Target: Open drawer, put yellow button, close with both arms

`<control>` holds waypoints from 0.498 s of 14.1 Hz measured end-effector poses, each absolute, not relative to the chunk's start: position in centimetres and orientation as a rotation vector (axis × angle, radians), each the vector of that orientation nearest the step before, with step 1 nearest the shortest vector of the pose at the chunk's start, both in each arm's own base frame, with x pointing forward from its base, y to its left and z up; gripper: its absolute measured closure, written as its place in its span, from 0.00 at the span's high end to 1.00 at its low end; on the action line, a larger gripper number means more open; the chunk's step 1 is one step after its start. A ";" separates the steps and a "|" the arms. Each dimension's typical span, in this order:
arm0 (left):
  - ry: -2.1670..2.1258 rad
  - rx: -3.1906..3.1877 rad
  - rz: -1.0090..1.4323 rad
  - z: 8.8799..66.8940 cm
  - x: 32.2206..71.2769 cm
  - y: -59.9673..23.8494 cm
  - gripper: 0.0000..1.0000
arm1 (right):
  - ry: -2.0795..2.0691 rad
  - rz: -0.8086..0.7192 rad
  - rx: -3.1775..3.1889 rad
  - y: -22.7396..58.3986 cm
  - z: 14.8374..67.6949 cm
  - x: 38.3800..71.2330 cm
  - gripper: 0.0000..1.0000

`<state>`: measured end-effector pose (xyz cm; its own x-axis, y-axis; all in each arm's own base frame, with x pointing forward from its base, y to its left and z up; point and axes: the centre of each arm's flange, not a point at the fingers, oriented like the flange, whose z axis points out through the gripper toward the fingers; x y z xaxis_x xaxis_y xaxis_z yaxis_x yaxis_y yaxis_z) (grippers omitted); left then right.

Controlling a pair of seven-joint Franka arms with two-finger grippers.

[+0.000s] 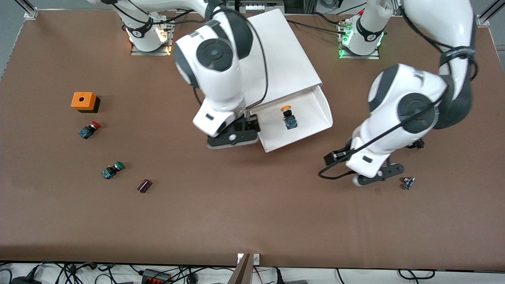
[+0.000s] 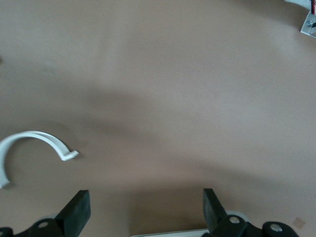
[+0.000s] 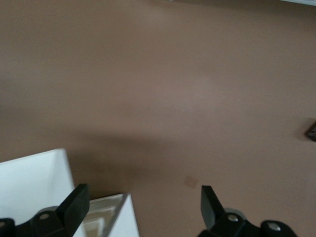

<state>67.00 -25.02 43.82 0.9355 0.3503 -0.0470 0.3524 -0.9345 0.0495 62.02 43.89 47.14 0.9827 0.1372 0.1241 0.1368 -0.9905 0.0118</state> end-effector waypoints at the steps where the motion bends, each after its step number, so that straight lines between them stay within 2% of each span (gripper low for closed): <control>1: 0.579 3.027 -0.060 42.5 66.7 -26.0 1.00 | 0.196 0.158 3.110 41.2 46.9 63.5 1.00; 7: 0.600 3.031 -0.101 37.0 63.1 -31.8 1.00 | 0.077 -0.063 3.059 25.0 46.6 69.5 1.00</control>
